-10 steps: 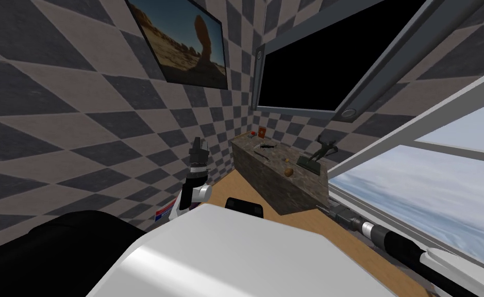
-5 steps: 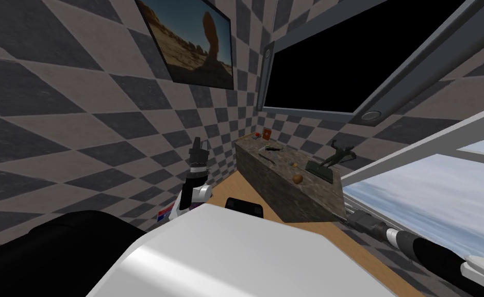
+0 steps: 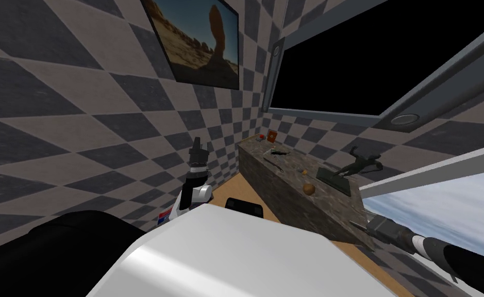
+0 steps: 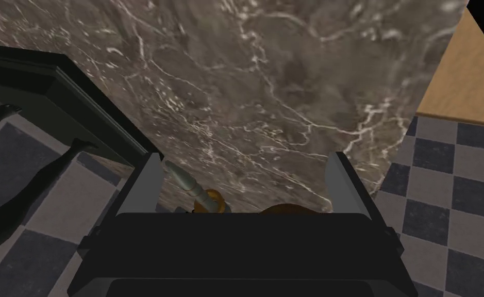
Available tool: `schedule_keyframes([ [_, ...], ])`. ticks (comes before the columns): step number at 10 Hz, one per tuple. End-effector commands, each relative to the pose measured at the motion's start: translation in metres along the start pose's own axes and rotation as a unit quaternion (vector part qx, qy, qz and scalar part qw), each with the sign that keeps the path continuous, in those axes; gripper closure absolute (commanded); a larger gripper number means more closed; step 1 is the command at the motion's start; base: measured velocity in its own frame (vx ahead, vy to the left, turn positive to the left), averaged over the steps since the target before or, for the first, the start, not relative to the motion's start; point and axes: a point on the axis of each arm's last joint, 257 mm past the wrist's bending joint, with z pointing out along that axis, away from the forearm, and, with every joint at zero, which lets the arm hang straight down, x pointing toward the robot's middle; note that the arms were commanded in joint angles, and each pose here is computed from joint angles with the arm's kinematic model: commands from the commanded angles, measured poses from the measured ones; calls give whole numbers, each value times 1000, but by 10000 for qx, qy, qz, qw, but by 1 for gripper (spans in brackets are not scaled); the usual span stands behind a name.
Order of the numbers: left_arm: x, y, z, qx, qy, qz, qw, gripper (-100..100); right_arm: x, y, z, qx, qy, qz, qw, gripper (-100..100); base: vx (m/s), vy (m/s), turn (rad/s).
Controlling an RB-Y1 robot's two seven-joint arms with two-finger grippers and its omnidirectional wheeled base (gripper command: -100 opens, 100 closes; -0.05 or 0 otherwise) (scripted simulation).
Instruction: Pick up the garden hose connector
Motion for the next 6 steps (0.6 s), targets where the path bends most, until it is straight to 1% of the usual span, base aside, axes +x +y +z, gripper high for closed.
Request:
schedule_keyframes([
  [1,0,0,0,0,0,0,10000,0,18,-15,-11,64,311,-230,9992,-100,235,108,136],
  [3,0,0,0,0,0,0,10000,0,33,-26,-22,89,588,-435,9973,-100,222,112,89],
  [6,0,0,0,0,0,1,10000,0,44,-28,-27,37,794,-597,9950,-100,206,46,91],
])
